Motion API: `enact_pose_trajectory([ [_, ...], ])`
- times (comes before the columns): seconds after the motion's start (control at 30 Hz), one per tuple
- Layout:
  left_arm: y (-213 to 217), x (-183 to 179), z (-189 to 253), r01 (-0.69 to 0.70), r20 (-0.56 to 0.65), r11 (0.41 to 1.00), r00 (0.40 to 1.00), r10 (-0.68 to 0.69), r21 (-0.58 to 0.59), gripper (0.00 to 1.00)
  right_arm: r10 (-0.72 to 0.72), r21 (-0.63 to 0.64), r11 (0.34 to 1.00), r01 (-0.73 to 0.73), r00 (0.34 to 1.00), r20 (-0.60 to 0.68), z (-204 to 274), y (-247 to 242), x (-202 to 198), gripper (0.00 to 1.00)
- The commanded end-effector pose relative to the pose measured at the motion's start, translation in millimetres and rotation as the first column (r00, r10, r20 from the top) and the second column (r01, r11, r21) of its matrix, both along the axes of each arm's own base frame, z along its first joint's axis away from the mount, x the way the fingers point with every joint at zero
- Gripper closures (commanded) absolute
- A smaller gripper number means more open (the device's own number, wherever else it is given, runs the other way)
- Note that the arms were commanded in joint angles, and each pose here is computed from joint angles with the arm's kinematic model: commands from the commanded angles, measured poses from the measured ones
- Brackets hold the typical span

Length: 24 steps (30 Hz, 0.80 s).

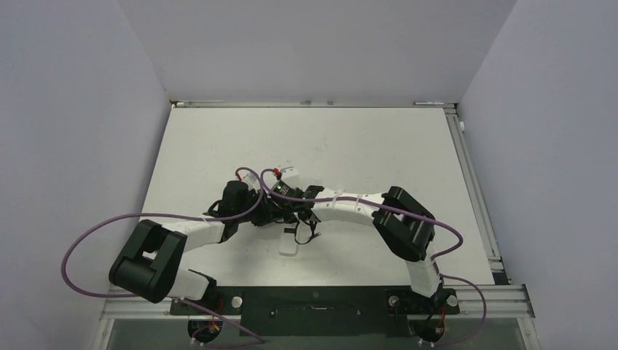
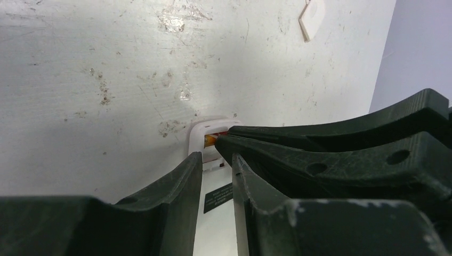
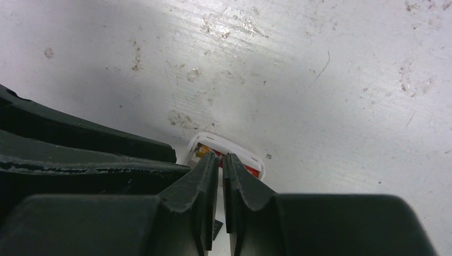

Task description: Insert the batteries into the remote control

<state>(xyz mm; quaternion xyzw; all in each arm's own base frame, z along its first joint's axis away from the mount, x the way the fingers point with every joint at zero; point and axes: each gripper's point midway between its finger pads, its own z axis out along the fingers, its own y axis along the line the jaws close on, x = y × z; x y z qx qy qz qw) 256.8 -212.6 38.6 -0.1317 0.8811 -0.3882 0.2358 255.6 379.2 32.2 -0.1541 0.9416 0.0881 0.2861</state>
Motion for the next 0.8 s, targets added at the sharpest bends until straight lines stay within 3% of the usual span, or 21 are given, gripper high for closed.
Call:
enact_pose_trajectory([
  [0.0, 0.5, 6.5, 19.3, -0.005, 0.058, 1.000, 0.998, 0.005, 0.003, 0.75, 0.000, 0.049, 0.999, -0.004, 0.998, 0.069, 45.3, -1.8, 4.8, 0.88],
  [0.43, 10.6, 6.6, 13.7, -0.036, 0.047, 0.996, 0.998, 0.032, 0.077, 0.75, 0.021, 0.089, 0.996, -0.030, 0.995, 0.096, 61.2, -34.8, -17.3, 0.86],
  [0.77, 14.5, 13.7, 1.1, -0.050, 0.033, 0.988, 0.998, 0.046, 0.147, 0.88, 0.043, 0.068, 0.996, -0.049, 0.995, 0.085, 47.8, -69.3, -38.9, 0.91],
])
